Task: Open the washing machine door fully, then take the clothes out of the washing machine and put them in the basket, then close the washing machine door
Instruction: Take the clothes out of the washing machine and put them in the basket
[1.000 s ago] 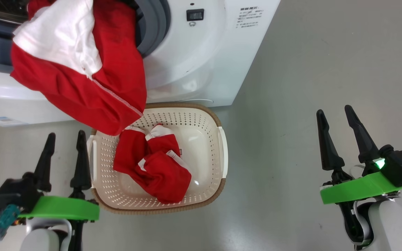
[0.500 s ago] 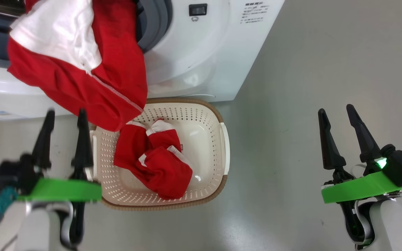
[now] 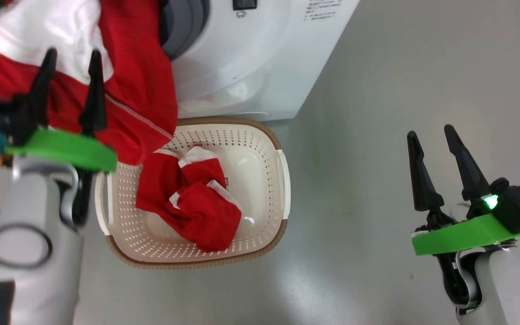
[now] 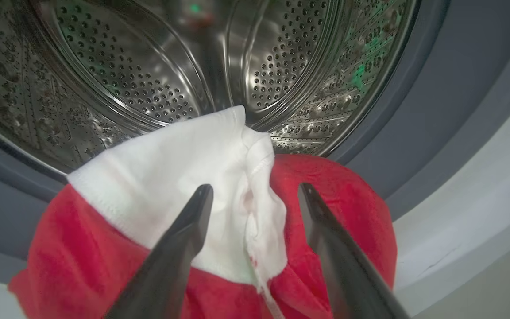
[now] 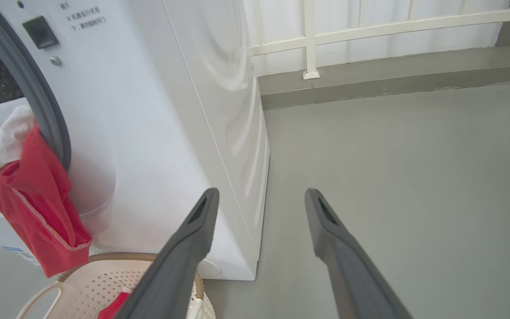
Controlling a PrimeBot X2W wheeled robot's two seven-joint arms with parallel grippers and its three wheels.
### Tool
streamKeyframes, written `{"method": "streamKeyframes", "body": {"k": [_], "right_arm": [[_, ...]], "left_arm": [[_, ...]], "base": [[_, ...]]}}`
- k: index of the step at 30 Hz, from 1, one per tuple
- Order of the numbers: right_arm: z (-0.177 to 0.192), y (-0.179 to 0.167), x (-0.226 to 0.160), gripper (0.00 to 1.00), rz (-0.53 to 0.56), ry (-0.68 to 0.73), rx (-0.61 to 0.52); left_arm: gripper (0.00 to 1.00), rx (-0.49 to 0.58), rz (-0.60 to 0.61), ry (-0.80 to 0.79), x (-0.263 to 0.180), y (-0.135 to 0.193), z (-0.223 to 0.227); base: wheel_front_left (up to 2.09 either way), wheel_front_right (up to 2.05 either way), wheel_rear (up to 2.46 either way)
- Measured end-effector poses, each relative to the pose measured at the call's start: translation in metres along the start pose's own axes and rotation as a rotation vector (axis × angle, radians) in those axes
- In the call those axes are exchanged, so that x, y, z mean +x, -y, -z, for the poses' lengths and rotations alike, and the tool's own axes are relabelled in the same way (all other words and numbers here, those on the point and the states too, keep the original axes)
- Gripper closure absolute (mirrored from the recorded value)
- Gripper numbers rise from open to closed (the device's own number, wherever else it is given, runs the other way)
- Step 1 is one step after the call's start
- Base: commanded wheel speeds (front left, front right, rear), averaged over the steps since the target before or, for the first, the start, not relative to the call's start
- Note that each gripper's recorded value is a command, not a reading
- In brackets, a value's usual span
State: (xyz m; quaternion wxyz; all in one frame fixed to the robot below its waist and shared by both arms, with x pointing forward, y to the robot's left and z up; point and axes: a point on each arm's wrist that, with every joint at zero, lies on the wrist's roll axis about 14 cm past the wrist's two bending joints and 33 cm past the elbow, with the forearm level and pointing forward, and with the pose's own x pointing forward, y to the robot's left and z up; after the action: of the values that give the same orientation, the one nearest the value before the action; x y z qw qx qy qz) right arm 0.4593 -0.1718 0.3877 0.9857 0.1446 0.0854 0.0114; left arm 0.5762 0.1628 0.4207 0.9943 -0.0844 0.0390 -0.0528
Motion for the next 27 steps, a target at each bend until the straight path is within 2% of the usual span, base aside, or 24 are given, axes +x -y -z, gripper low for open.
{"method": "streamKeyframes", "body": {"k": [13, 19, 27], "right_arm": [[0.011, 0.008, 0.006, 0.00, 0.016, -0.021, -0.004], [0.011, 0.009, 0.009, 0.00, 0.017, -0.020, -0.004], [0.011, 0.014, 0.005, 0.00, 0.030, -0.024, 0.007]], "left_arm": [[0.00, 0.049, 0.074, -0.162, 0.068, 0.017, 0.010], [0.00, 0.093, 0.090, -0.322, 0.078, 0.021, 0.031], [0.00, 0.128, 0.104, -0.427, 0.087, 0.027, 0.043]], "base": [[0.00, 0.00, 0.00], [0.00, 0.00, 0.00], [0.00, 0.00, 0.00]]}}
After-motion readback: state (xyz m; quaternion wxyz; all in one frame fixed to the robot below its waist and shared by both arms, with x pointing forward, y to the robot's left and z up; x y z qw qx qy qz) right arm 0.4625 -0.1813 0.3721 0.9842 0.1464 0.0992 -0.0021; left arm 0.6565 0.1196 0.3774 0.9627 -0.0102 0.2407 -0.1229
